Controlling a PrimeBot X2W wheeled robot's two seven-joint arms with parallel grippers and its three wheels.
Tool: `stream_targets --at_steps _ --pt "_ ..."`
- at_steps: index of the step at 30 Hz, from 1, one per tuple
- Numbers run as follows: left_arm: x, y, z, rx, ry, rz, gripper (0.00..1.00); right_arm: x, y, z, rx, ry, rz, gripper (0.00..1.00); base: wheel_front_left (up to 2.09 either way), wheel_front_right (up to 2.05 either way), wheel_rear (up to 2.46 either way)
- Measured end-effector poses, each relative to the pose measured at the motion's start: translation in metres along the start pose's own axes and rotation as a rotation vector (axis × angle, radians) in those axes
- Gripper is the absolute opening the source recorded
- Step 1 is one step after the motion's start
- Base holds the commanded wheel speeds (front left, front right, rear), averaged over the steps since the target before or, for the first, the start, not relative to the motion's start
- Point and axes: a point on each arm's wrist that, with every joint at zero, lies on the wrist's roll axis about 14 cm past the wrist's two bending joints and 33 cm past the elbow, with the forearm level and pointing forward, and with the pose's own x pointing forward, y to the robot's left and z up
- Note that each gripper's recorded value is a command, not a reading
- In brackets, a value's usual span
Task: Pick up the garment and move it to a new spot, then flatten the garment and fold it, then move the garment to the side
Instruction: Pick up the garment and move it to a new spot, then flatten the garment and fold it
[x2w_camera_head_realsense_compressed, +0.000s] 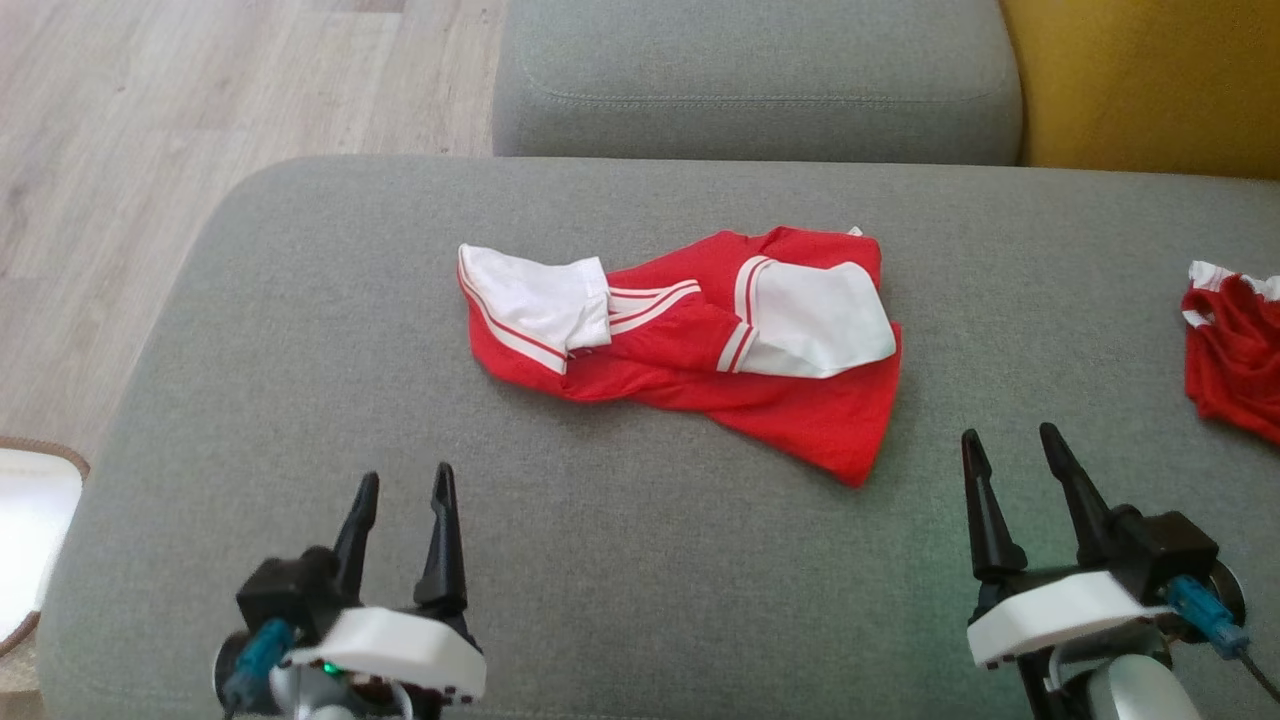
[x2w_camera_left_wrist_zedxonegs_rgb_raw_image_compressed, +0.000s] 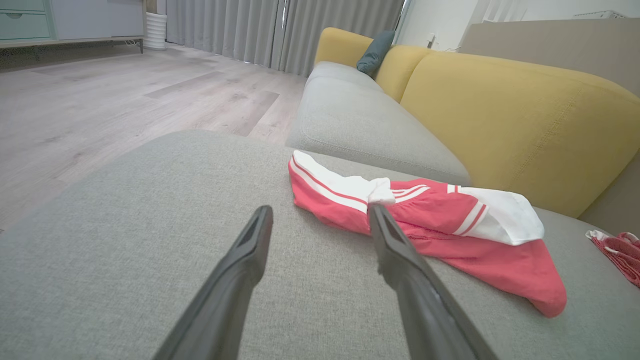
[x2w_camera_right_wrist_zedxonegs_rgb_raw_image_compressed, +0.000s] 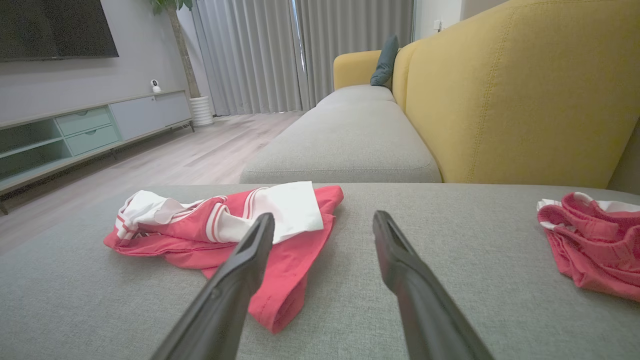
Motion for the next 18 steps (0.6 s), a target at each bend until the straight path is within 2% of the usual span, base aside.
stream_targets --at_steps 18 --pt "-0.0026 0.0001 -0.0031 0.013 0.006 0.001 1.00 0.0000 -0.0003 0.0001 0.016 -0.002 -0.003 1.00 0.00 0.00 0.00"
